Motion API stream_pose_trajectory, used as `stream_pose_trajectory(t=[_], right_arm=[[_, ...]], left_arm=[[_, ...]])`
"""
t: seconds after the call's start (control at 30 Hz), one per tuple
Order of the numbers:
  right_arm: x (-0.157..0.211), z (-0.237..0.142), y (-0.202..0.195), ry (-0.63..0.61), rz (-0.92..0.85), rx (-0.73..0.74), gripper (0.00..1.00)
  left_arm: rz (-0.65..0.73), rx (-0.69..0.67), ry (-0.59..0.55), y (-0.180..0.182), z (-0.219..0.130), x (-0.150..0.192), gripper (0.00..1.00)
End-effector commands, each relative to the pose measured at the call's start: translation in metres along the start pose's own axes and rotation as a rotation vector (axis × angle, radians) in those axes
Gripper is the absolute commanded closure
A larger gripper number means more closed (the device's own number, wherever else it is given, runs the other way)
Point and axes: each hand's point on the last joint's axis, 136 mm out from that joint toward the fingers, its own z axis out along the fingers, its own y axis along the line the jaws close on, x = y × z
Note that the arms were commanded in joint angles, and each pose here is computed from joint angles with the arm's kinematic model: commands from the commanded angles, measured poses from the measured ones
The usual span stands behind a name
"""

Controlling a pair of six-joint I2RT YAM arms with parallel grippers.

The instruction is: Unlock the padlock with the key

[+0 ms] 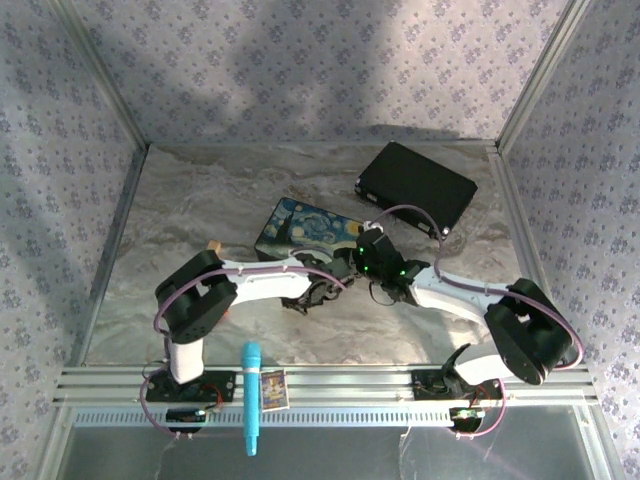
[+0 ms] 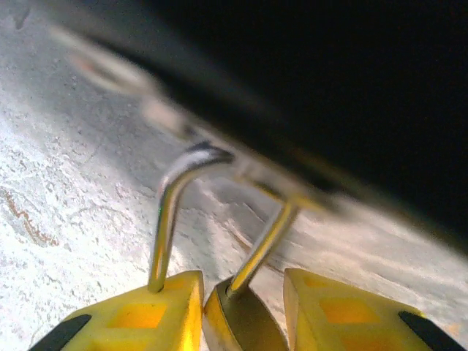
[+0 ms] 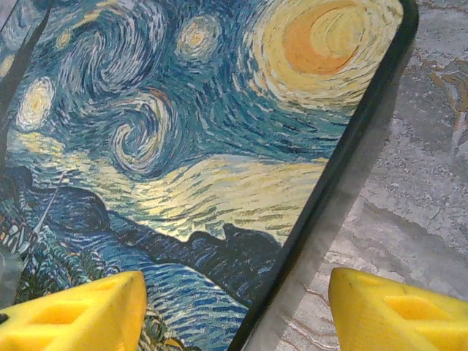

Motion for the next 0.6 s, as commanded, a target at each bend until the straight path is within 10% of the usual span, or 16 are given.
stream_pose_trajectory(t=[0.0,0.4,0.57], right_arm=[[0.015,0.006,-0.016,0.048,0.028,0.058,0.33],[0.003,0.010,-0.019,0.034,0.034,0.047,0.33],[-0.019,0.004,-0.006,0.023,-0.037,0.012,0.30]], left_arm=[[0.101,-0.131,0.036,0.016,0.003,0.021,0.66],[0.104,-0.034,0.009,0.001,-0.021,0.024,0.59],[0.076,0.068,-0.063,0.008,-0.050,-0.002,0.24]])
